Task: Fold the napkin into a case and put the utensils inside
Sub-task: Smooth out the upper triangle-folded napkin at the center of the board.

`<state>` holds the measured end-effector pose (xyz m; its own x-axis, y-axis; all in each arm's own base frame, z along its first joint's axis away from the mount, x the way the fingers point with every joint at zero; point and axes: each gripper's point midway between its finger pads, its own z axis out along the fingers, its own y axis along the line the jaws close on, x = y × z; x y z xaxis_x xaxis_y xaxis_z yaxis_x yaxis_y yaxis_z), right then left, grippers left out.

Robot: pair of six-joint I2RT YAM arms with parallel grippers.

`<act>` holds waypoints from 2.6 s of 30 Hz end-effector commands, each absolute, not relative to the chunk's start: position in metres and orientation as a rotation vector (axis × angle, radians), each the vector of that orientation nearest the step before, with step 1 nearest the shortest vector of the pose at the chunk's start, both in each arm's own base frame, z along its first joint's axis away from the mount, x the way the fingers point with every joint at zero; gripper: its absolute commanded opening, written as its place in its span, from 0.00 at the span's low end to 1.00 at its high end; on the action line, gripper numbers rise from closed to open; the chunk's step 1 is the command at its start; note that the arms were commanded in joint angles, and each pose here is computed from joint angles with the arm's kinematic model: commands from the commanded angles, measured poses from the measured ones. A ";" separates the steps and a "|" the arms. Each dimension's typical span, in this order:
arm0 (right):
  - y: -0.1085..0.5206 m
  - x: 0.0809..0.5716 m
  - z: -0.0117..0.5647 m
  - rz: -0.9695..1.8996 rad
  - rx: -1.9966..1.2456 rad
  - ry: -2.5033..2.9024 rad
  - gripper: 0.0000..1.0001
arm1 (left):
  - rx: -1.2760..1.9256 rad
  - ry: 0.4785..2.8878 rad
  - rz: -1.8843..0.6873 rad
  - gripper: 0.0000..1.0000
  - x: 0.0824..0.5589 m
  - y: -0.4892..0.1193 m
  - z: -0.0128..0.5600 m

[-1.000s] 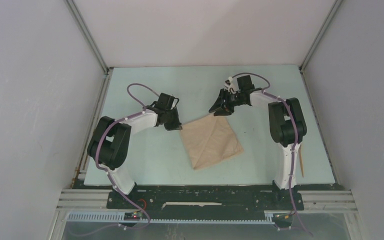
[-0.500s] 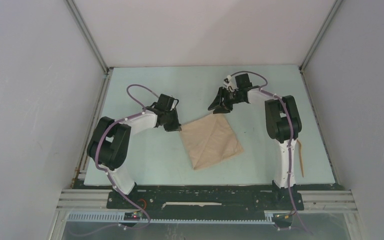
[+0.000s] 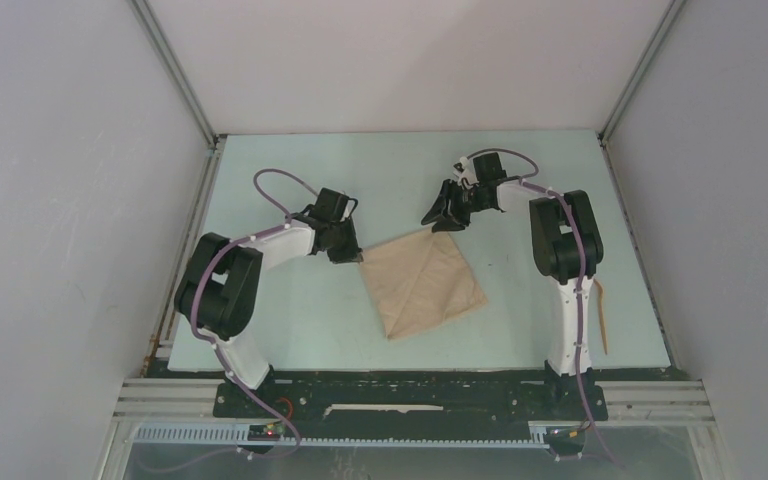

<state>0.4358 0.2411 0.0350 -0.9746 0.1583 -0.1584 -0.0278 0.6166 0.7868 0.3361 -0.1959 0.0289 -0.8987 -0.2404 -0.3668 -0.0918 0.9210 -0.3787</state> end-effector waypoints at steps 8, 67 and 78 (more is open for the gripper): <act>0.235 0.443 0.032 1.250 0.122 2.619 0.54 | -0.224 2.525 -0.529 0.38 0.344 -0.195 0.098; 0.380 0.241 0.098 1.648 -0.277 2.562 0.67 | -0.343 2.740 -0.554 0.00 0.327 -0.200 -0.012; 0.364 0.195 0.042 1.682 -0.261 2.698 0.63 | -0.366 2.728 -0.541 0.00 0.330 -0.195 -0.012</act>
